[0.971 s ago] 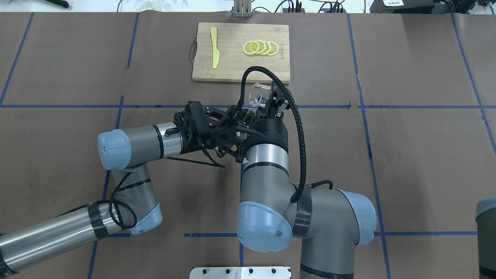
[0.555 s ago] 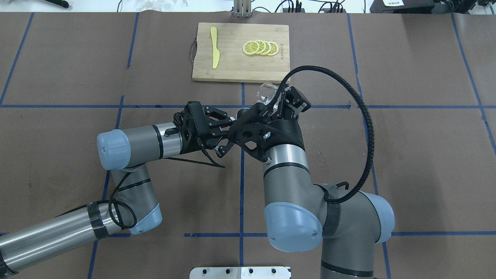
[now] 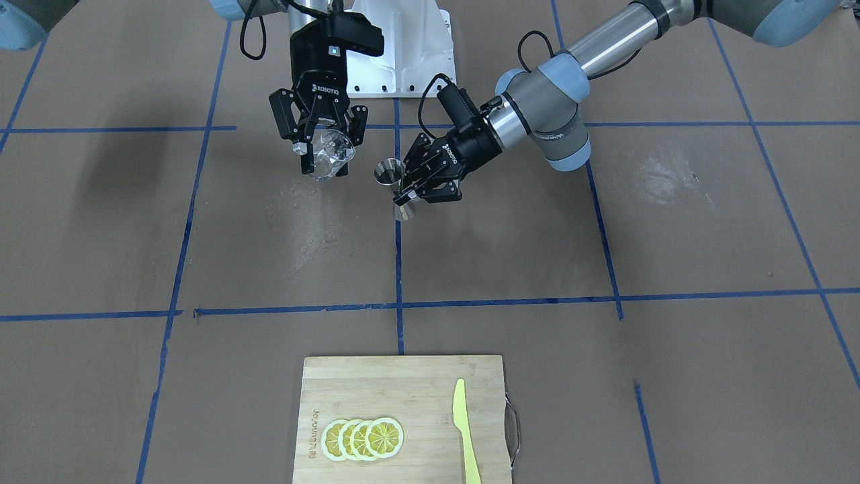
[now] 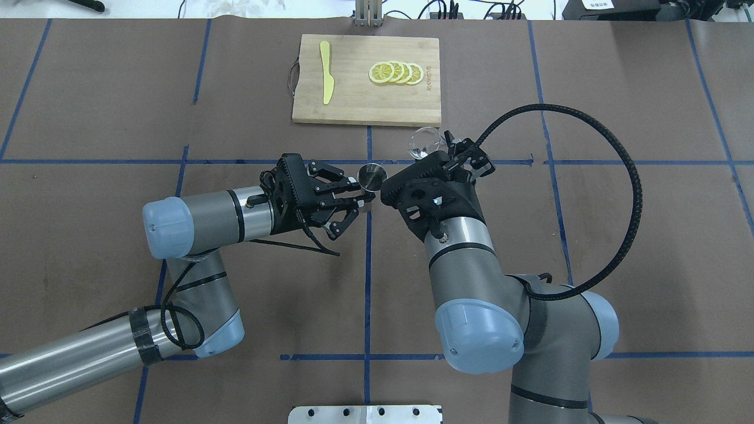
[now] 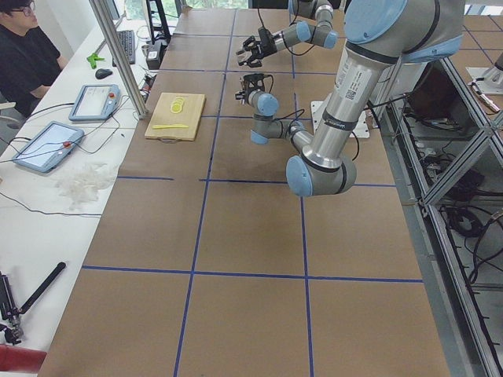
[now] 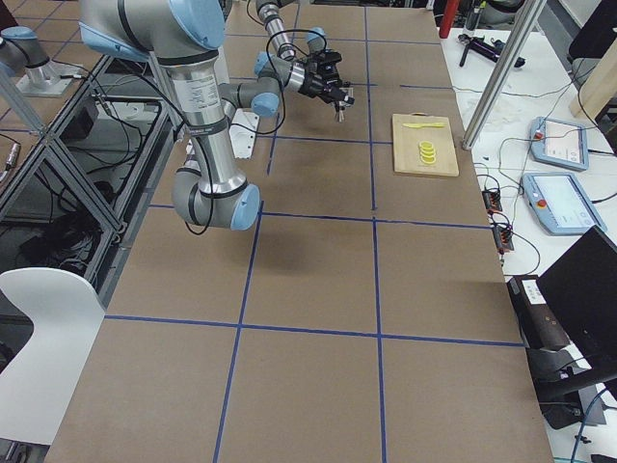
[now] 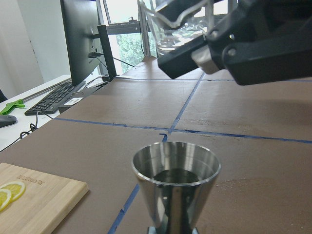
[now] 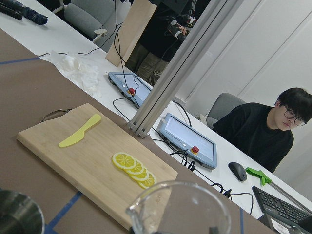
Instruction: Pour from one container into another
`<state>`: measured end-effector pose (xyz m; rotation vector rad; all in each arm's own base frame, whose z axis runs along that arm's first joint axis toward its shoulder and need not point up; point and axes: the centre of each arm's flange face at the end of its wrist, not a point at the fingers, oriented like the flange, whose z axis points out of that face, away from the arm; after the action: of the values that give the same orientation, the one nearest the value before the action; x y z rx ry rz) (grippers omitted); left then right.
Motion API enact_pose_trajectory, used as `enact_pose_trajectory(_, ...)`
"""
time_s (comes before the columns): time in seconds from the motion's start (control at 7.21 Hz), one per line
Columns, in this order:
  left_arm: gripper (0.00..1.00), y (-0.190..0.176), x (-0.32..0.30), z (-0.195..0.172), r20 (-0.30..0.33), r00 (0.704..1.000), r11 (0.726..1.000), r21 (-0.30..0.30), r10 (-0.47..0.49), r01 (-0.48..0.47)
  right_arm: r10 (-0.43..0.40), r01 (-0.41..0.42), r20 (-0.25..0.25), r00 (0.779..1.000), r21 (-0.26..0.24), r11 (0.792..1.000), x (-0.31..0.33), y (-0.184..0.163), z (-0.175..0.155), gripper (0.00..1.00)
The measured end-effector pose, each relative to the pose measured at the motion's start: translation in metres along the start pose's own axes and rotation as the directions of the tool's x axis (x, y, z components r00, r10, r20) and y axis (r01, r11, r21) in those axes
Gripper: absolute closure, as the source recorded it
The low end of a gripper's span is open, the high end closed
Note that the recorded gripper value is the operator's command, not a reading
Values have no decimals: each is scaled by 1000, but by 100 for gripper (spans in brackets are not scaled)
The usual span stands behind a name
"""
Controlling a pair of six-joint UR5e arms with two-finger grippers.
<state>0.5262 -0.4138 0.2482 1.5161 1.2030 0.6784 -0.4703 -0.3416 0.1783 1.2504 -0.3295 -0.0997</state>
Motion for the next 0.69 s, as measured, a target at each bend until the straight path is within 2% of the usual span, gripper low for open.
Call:
enact_pose_trajectory(0.42,100,-1,1,-2,-1,1000,1000,3,0,0,41,-40,18,999,-24,999,18,34,12,100)
enact_pose_trajectory(0.69,100,0,1,-3,0,1000,1000,3,0,0,143,-143,21,989,-27,989,38,69,16,100)
